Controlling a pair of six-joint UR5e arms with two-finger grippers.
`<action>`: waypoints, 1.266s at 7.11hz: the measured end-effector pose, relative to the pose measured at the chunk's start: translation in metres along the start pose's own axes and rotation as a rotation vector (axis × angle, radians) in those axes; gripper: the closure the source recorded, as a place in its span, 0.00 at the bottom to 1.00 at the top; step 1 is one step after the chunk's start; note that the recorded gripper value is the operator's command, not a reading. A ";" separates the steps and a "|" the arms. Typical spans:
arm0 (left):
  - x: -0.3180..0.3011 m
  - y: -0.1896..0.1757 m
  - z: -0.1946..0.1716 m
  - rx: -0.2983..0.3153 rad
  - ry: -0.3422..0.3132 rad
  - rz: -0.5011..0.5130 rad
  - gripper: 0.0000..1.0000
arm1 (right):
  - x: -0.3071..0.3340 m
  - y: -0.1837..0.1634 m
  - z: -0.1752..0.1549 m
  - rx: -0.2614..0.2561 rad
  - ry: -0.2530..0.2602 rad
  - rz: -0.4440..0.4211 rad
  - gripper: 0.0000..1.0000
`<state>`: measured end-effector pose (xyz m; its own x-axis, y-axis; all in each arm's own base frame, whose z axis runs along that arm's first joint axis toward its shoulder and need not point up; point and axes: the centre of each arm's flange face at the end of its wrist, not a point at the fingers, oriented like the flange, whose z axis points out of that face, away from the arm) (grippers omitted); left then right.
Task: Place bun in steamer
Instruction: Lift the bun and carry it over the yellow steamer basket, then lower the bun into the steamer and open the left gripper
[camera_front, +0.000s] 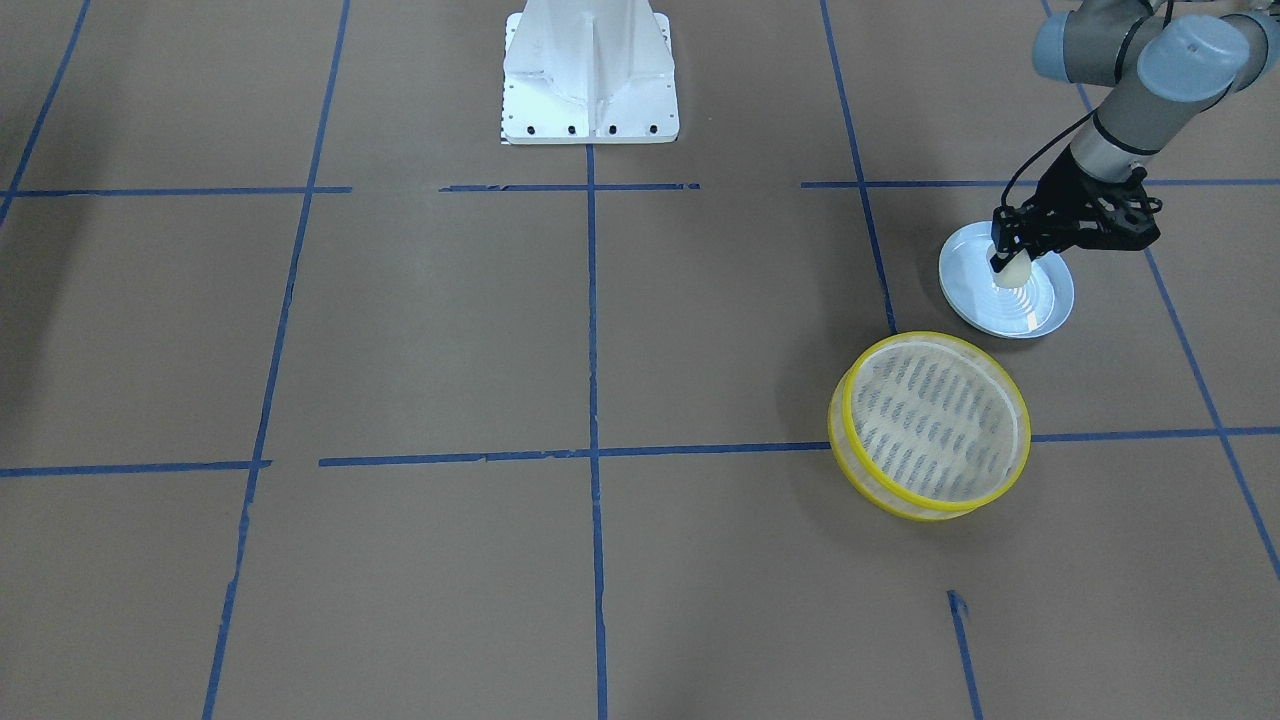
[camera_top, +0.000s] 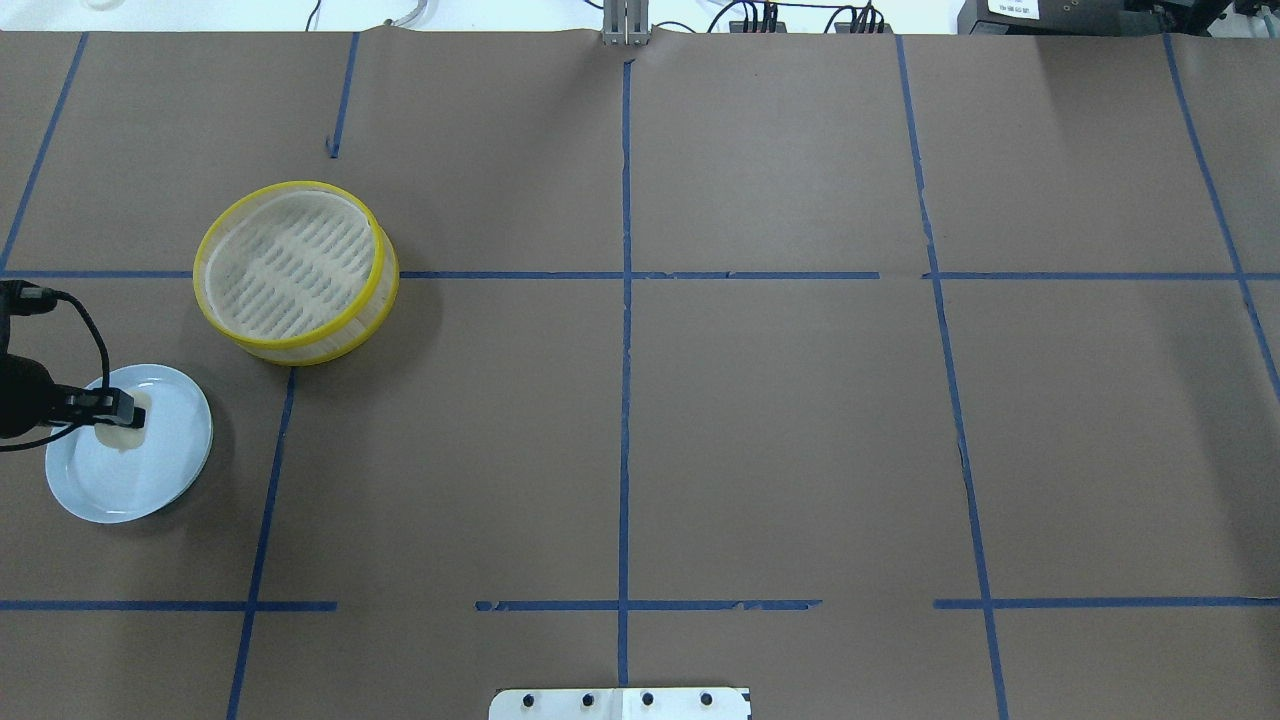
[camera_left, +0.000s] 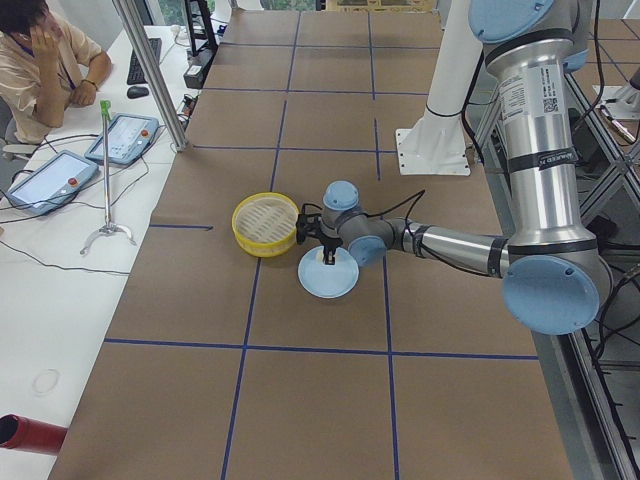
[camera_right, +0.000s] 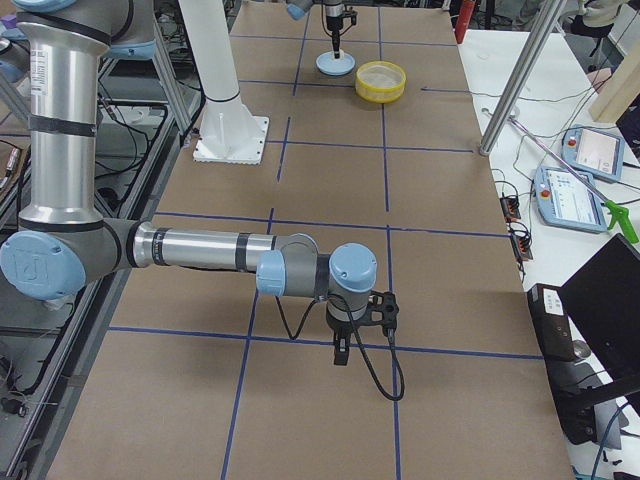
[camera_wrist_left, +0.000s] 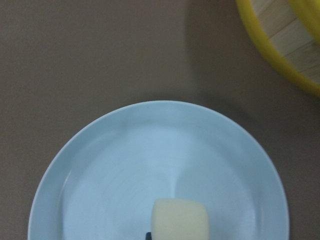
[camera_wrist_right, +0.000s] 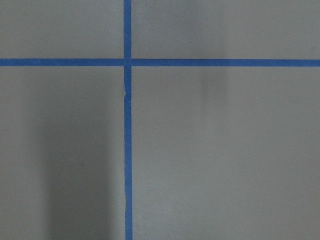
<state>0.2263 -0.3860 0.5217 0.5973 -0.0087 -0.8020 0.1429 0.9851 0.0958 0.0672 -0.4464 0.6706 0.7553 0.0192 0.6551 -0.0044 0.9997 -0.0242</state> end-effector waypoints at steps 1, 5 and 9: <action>0.012 -0.020 -0.020 0.052 0.035 -0.002 0.64 | 0.000 0.000 0.000 0.000 0.000 0.000 0.00; 0.093 -0.110 -0.005 0.092 0.048 -0.012 0.64 | 0.000 0.000 0.000 0.000 0.000 0.000 0.00; 0.122 -0.167 0.063 0.040 -0.029 -0.073 0.63 | 0.000 0.000 0.000 0.000 0.000 0.000 0.00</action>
<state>0.3254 -0.5627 0.4449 0.6070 -0.0858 -0.7901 0.2181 0.9740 0.0618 0.0671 -0.4464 0.6706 0.7553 0.0194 0.6551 -0.0043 0.9997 -0.0246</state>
